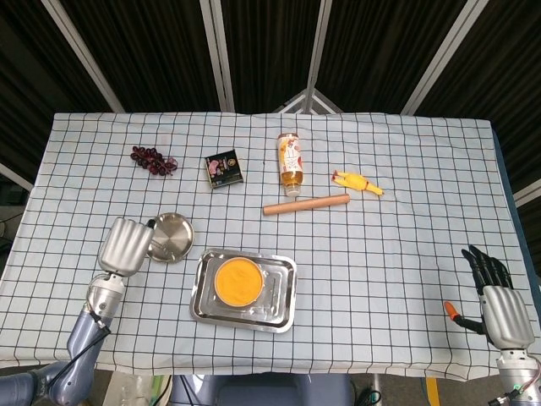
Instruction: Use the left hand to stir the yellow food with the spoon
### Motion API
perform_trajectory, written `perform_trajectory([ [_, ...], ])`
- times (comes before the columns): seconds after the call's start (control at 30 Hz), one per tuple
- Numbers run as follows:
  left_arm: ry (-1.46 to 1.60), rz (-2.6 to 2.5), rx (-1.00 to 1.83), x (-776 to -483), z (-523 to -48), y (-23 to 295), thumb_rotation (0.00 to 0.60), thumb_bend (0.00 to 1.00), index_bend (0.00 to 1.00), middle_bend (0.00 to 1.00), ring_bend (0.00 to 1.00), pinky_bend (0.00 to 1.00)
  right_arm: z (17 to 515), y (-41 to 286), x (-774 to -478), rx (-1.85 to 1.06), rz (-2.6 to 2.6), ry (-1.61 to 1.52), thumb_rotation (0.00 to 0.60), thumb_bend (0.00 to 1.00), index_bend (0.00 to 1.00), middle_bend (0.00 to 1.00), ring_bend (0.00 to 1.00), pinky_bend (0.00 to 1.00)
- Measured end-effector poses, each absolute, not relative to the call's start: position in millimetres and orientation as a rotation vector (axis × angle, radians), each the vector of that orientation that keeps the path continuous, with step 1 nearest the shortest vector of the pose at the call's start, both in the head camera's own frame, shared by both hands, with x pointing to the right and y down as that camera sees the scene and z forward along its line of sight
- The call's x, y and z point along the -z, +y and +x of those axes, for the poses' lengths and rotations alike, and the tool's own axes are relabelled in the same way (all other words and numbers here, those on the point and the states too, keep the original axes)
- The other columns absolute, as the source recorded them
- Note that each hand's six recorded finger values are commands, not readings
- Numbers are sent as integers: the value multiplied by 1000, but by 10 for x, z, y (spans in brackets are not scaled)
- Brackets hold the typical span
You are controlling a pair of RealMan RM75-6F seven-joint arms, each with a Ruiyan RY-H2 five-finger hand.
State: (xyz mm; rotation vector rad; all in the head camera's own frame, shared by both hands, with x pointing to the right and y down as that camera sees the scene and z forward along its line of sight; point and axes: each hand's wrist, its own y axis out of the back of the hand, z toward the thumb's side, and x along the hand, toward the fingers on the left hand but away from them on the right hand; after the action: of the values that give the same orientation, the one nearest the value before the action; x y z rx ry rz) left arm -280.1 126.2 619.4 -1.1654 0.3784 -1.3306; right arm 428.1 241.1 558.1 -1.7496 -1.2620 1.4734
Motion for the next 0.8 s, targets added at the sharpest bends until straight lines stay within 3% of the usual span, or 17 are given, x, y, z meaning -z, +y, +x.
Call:
perform_trajectory([
  [0.33,180,-974,1117,-6156,-2115,1171,600,621,779,1000,1000,1000,4284,2405,-5586,-1475,-1759,-1269,600,339,0,0,0,0],
  [0.8,-48,-835,861,-6418,-1440,1458,600,620,780,1000,1000,1000,4282,2400,-5587,-1473,-1772,-1275,600,339,0,0,0,0],
])
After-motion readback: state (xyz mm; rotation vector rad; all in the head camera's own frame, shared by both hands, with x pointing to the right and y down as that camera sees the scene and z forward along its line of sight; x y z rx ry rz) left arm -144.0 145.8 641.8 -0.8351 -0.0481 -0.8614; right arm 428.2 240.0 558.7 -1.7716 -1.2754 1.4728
